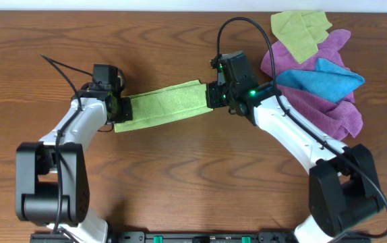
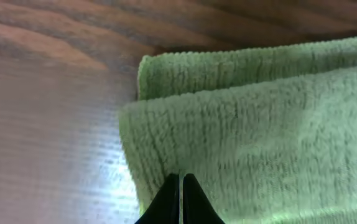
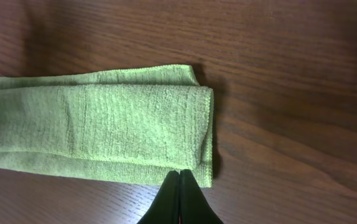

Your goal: Fold the cloth

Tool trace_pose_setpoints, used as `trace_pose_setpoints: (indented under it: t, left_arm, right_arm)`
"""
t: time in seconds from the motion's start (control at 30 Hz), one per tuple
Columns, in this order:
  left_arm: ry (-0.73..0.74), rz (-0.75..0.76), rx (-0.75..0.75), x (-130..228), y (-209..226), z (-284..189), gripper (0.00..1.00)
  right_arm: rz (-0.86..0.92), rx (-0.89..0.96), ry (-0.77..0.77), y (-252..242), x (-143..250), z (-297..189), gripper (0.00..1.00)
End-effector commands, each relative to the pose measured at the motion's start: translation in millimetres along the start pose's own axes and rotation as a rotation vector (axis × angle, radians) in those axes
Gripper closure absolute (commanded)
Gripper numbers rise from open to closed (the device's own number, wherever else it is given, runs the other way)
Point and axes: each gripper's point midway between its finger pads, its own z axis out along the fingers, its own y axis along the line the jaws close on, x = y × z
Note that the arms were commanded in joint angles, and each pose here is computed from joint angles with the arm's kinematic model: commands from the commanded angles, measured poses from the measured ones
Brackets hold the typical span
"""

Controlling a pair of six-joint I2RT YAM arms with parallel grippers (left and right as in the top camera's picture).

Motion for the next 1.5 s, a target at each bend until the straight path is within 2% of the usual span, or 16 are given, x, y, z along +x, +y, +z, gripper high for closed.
trace_pose_setpoints:
  t: [0.0, 0.1, 0.13, 0.17, 0.23, 0.3, 0.33, 0.4, 0.43, 0.53, 0.73, 0.9, 1.17, 1.3, 1.47]
  left_arm:
    - [0.033, 0.011, -0.029, 6, 5, 15, 0.94]
    - [0.063, 0.012, -0.027, 13, 5, 24, 0.94]
    - [0.072, 0.012, -0.029, 15, 5, 27, 0.94]
    - [0.077, 0.012, -0.030, 16, 5, 28, 0.94]
    - [0.072, 0.012, -0.030, 15, 5, 28, 0.94]
    - [0.067, 0.012, -0.029, 13, 5, 28, 0.94]
    - [0.066, 0.012, -0.028, 13, 5, 28, 0.94]
    - [0.066, 0.012, -0.028, 13, 5, 28, 0.94]
    - [0.066, 0.012, -0.028, 13, 5, 28, 0.94]
    - [0.066, 0.012, -0.028, 13, 5, 28, 0.95]
    - [0.065, 0.012, -0.028, 13, 5, 28, 0.94]
    - [0.055, 0.011, -0.026, 11, 4, 29, 0.94]
    - [0.047, 0.011, -0.025, 8, 4, 29, 0.95]
    - [0.046, 0.011, -0.025, 8, 4, 29, 0.94]
    - [0.041, 0.011, -0.024, 7, 4, 29, 0.95]
  right_arm:
    - [-0.021, 0.042, 0.005, -11, 2, 5, 0.99]
    - [-0.010, 0.052, 0.014, -17, 3, 9, 0.95]
    - [0.000, 0.048, 0.028, -21, 6, 13, 0.85]
    - [0.009, 0.027, 0.042, -21, 8, 16, 0.69]
    - [0.034, -0.081, 0.074, -17, 12, 25, 0.48]
    - [0.066, -0.240, 0.096, -13, 11, 32, 0.36]
    - [0.094, -0.331, 0.099, -14, 8, 32, 0.34]
    - [0.134, -0.441, 0.101, -19, 2, 34, 0.36]
    - [0.158, -0.486, 0.104, -23, -3, 36, 0.39]
    - [0.197, -0.559, 0.119, -29, -17, 38, 0.41]
    - [0.155, -0.529, 0.179, -32, -35, 43, 0.33]
    - [0.181, -0.525, 0.268, -32, -11, 49, 0.32]
    - [0.224, -0.620, 0.405, -18, 31, 75, 0.27]
    - [0.225, -0.608, 0.435, -17, 44, 88, 0.27]
    - [0.215, -0.588, 0.420, -14, 43, 95, 0.28]
